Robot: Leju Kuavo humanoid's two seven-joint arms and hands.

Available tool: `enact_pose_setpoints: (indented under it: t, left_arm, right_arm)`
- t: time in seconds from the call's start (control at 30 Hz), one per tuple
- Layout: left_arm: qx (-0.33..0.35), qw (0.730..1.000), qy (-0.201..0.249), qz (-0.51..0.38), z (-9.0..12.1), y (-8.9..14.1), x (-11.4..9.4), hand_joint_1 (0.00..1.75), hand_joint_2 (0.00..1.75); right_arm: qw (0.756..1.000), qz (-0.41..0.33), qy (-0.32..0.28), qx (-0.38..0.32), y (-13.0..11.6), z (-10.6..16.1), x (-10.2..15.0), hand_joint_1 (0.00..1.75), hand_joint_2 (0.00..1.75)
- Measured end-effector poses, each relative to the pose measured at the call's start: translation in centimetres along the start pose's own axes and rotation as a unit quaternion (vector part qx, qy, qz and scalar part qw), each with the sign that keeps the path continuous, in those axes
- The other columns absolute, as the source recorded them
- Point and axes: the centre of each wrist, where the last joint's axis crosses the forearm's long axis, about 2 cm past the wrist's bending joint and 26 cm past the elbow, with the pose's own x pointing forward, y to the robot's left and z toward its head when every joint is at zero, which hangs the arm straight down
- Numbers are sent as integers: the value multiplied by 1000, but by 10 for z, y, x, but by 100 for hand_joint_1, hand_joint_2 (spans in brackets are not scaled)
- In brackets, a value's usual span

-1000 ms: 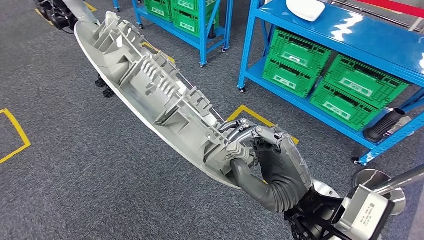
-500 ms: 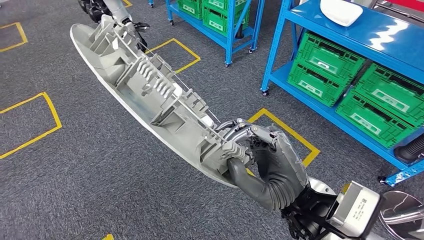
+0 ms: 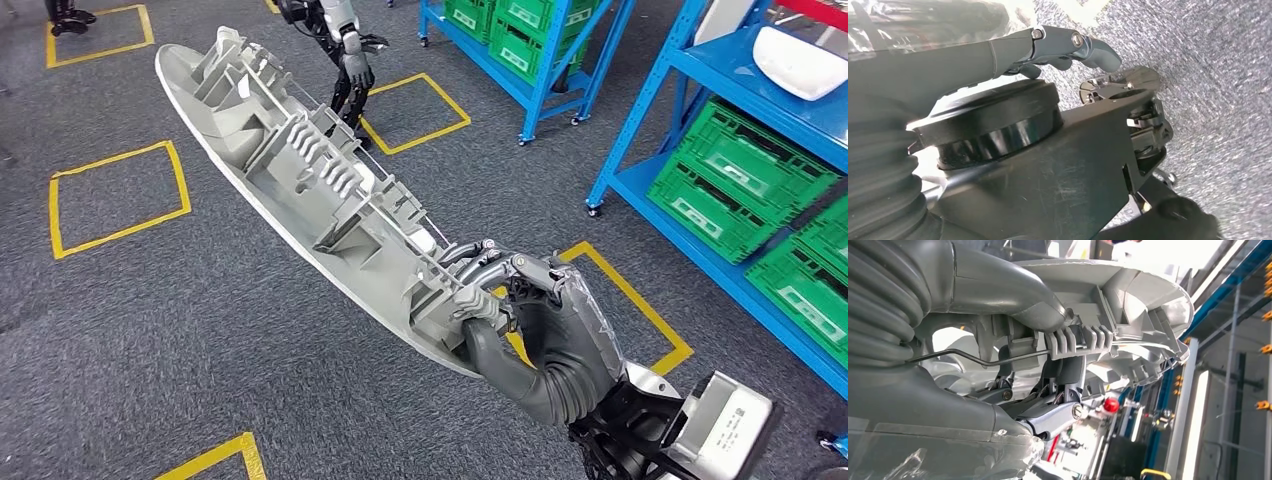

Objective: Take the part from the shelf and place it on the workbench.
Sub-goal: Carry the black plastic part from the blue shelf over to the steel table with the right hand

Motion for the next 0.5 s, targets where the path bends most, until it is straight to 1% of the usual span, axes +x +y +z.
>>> enact_pose_setpoints:
  t: [0.27,0.5]
  left_arm:
    - [0,1000,2,0,2,-1,-5,0,175]
    - [3,1000,0,-3,2,1,-5,0,175]
  right_arm:
    - [1000,6,2,1,-1,0,2,175,175]
    - [1000,8,6,2,0,0,3,175,175]
